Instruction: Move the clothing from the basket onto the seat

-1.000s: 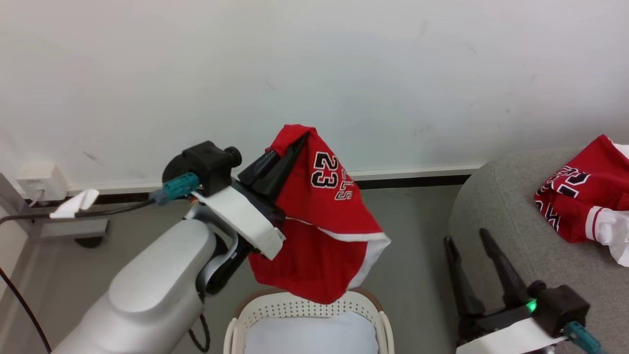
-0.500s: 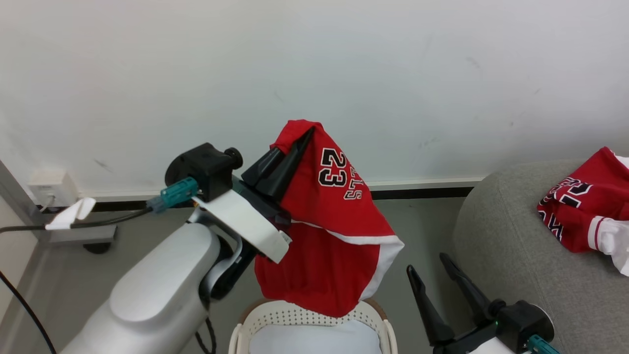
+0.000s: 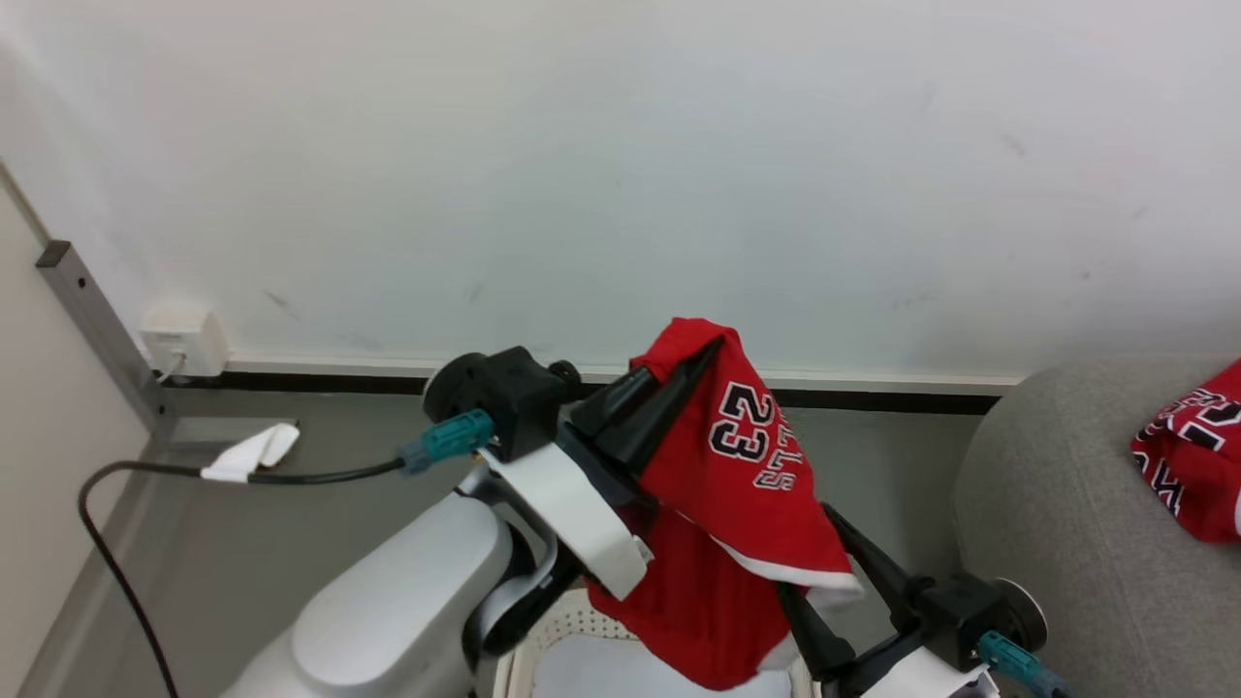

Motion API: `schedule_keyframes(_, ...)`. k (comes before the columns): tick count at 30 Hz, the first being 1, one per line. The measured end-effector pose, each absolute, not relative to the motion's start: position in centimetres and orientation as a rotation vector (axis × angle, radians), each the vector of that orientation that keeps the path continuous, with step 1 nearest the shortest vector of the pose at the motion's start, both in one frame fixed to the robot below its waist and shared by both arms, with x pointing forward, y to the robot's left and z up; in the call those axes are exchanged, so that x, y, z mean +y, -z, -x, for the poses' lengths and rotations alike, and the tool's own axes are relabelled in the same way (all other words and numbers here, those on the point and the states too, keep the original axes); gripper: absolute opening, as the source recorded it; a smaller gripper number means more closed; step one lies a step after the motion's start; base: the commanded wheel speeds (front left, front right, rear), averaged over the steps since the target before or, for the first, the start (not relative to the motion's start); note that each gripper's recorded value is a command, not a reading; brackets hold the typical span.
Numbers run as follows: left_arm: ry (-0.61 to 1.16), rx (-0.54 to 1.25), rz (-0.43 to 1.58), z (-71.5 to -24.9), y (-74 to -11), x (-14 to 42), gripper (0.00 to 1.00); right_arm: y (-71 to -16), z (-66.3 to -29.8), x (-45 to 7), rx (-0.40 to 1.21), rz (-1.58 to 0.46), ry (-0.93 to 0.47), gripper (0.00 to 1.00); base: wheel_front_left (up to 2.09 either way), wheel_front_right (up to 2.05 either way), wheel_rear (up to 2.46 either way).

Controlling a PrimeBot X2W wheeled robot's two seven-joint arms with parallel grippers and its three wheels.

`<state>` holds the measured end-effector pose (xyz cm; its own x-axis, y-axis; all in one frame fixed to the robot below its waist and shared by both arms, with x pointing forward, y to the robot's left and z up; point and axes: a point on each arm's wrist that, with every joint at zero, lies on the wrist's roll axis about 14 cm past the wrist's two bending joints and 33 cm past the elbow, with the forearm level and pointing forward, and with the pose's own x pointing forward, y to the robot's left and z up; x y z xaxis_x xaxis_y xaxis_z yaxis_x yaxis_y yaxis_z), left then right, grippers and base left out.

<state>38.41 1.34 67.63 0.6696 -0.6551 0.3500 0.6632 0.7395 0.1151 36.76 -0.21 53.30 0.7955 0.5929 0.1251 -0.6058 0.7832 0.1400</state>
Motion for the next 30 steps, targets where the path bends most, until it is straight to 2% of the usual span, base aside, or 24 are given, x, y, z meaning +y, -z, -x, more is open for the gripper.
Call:
schedule_keyframes(9, 0.746, -0.350, 0.022, -36.5, -66.5, 1.7, 0.00, -53.0, -36.8, 3.0, -0.051, -0.177, -0.731, 1.00, 0.00, 0.00, 0.00)
schedule_keyframes(10, 0.743, -0.347, 0.023, -36.4, -66.4, 1.8, 0.00, -53.0, -36.8, 3.2, -0.048, -0.180, -0.736, 0.76, 0.00, 0.00, 0.00)
schedule_keyframes(11, 0.741, -0.343, 0.022, -36.2, -66.3, 1.9, 0.00, -53.0, -36.8, 3.4, -0.045, -0.181, -0.742, 0.44, 0.00, 0.00, 0.00)
schedule_keyframes(12, 0.736, -0.341, 0.022, -36.2, -66.2, 2.1, 0.00, -52.9, -36.8, 3.5, -0.043, -0.181, -0.746, 0.00, 0.00, 0.00, 0.00)
schedule_keyframes(23, 0.709, -0.331, 0.022, -36.2, -65.8, 2.9, 0.00, -52.6, -36.9, 3.9, -0.029, -0.196, -0.754, 0.00, 0.00, 0.00, 0.00)
schedule_keyframes(30, 0.689, -0.312, 0.014, -37.0, -65.0, 3.3, 0.00, -54.2, -37.9, 2.5, -0.080, -0.215, -0.705, 0.00, 0.00, 0.00, 0.00)
